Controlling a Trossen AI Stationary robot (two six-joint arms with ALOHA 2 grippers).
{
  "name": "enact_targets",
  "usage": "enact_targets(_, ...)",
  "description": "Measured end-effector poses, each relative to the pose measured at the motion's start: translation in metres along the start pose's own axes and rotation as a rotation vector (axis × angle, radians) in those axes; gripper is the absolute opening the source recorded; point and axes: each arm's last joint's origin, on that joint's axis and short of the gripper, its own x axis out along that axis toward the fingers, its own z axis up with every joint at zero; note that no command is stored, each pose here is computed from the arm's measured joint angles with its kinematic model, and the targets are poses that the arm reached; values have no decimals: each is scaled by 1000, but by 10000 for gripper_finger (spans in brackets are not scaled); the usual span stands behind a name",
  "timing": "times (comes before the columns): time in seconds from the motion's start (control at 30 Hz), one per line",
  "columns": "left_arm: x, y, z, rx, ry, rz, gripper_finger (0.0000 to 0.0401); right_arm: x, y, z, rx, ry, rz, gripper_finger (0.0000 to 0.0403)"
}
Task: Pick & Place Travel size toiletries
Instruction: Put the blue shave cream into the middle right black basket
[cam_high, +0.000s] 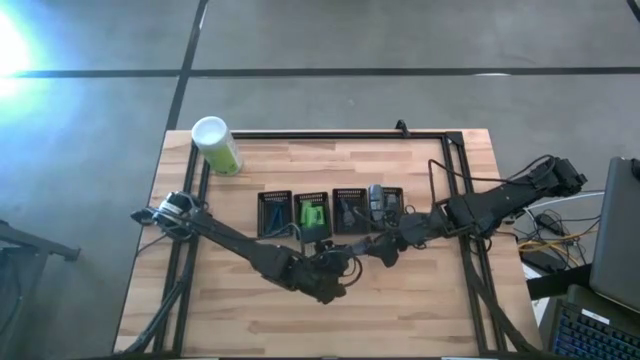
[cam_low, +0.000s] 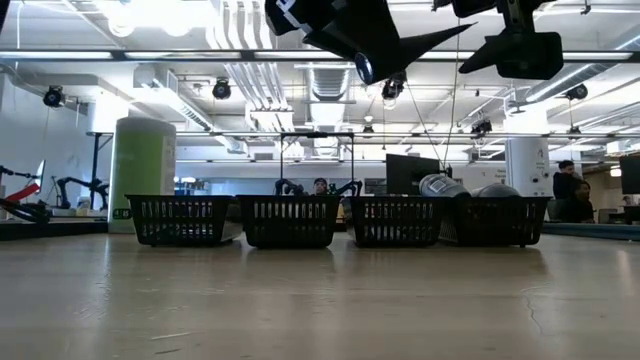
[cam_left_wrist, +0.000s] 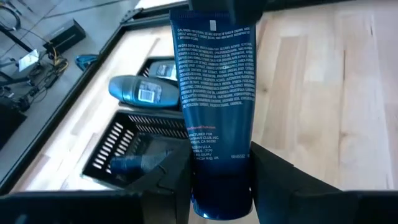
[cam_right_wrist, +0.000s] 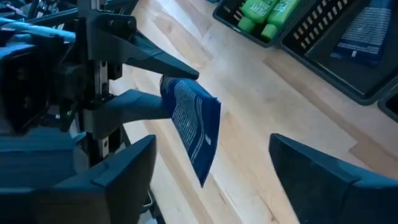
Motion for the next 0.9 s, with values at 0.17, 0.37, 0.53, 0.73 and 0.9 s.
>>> enact_targets(0.17,1,1,1,4,-4,-1,127,0,0,0,10,-9,-3,251)
enact_targets(0.37,1,1,1,4,0,-14,128,0,0,1,21,-20,-5,188)
enact_targets(0.53,2,1,1,1,-3,-15,128,0,0,1,28,-20,-5,149)
enact_targets(0.73,2,1,2,3,-6,-14,128,0,1,1,25,-20,9,96)
enact_targets(0.9,3,3,3,-2,-13,2,131,0,2,1,-8,-21,16,35)
